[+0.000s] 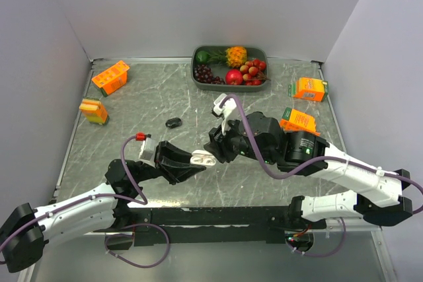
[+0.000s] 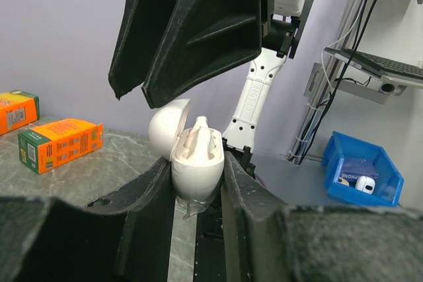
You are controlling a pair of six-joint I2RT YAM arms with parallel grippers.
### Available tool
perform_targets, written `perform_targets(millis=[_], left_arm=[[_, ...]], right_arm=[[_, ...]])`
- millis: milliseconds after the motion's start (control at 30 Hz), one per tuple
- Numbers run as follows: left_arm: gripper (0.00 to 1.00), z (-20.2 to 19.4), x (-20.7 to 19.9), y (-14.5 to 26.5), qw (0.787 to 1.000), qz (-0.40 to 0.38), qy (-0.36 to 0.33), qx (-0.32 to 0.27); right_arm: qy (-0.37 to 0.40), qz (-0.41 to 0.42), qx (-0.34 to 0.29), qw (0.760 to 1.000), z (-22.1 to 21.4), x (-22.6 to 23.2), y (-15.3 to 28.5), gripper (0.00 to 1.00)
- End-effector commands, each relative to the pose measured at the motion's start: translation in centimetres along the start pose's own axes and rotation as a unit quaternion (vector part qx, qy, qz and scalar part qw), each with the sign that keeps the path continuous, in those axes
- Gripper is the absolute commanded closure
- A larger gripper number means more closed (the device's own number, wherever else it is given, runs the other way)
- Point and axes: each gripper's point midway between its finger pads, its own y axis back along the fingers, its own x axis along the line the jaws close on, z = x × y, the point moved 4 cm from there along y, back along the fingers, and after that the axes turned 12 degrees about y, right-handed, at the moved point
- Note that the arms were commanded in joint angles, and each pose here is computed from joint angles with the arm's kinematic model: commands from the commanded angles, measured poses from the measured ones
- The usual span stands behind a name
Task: Insert the wireless bluetooth earbuds into the charging case
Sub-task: Close the charging case, then open the charging case.
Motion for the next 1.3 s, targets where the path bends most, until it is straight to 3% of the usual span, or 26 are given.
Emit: perform_targets(millis=[0,967,1167,1267], left_arm=[[0.99,1.7,-0.9,-0.3,0.999,-0.018,-0.021,-0.031],[0.99,2.6,0.3,0.0,0.997,0.032,-0.036,-0.064],[0.99,1.7,0.5,0.0,0.998,0.030,-0.027,-0.040],[0.99,1.6,0.5,0.0,0.999,0.032,-0.026,-0.036]], right_arm=[[0.008,0.033,-0.008,0.999,1.0,0.7,0.6,0.58],[0.039,0.111,0.029,0.993,-0.5,2.9,0.3,0.60],[0.016,0.051,-0.038,0.998,1.7,1.0,2.0,0.41],[0.031,0.040,-0.020,0.999,1.2,0.5,2.1,0.38]])
